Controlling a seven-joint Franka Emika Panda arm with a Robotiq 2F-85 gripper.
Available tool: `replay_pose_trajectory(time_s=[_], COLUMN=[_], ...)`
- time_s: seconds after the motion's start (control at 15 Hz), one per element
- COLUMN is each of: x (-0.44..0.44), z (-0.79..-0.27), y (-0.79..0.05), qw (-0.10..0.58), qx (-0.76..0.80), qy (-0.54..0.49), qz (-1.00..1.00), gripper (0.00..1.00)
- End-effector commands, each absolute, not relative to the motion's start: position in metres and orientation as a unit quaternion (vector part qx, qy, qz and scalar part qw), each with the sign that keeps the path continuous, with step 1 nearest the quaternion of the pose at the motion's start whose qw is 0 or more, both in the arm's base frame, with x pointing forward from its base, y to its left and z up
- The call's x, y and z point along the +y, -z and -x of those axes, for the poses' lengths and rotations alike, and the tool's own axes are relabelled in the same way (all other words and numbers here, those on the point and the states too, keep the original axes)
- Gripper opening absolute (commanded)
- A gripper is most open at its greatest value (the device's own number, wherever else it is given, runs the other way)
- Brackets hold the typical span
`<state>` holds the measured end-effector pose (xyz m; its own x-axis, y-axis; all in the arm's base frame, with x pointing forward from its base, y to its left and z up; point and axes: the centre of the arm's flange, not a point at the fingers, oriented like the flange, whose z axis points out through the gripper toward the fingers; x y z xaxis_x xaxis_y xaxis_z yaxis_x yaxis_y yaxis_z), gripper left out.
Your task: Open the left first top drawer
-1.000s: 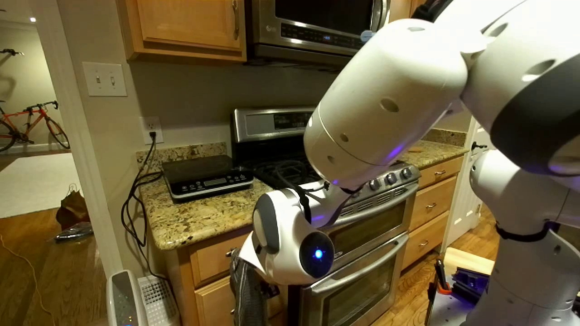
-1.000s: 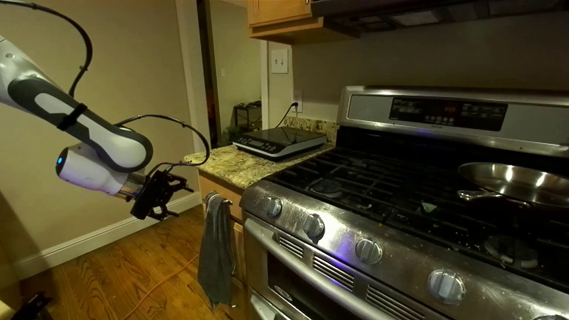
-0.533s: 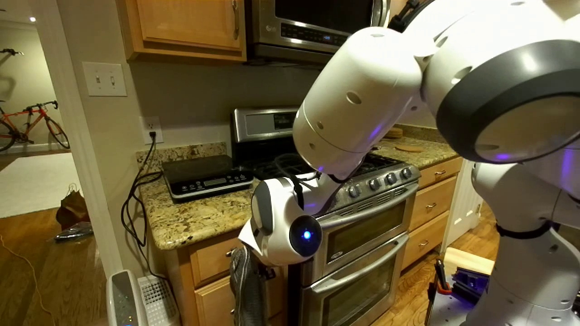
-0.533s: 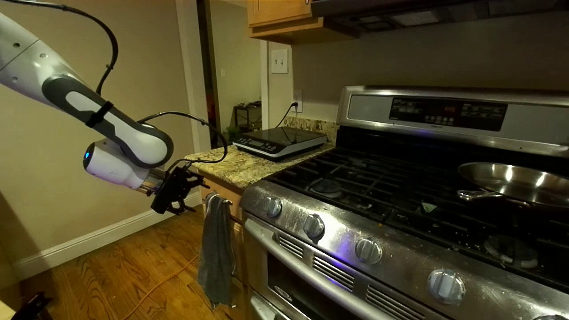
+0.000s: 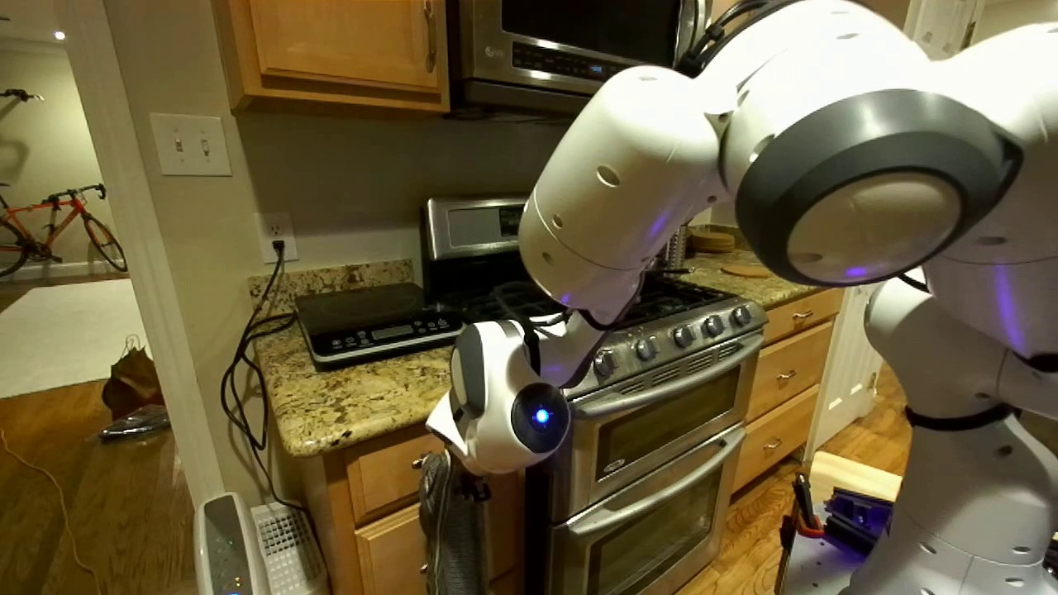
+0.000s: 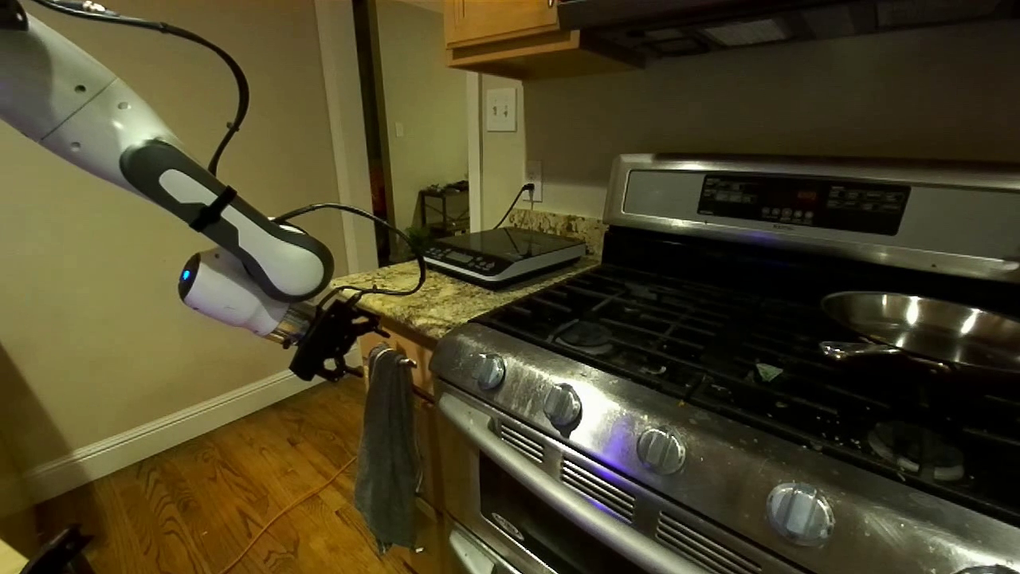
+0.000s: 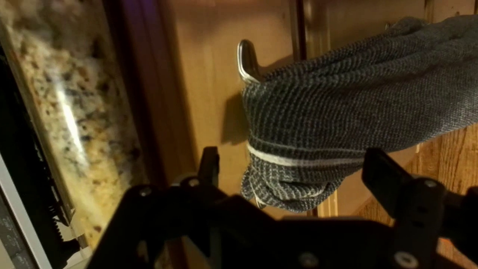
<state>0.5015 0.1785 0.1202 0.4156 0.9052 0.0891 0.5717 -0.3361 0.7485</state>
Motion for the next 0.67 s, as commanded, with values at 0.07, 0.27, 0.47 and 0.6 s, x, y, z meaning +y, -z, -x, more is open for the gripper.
replay_pose_trajectory(time_s=[0.07,0.27,0.47,0.6], x=[0.165,0.162,0.158,0.155], z=[-0.515,-0.521,-0.527,-0.531], y=[-0.113,-0.108,-0.105,-0.103], qw=[0.304,0.299,0.294,0.292], qx=[0.471,0.465,0.461,0.459], qy=[-0.259,-0.259,-0.26,-0.26], qz=[-0.787,-0.792,-0.796,-0.798], gripper=[0.77,0.58,0.54,0.55])
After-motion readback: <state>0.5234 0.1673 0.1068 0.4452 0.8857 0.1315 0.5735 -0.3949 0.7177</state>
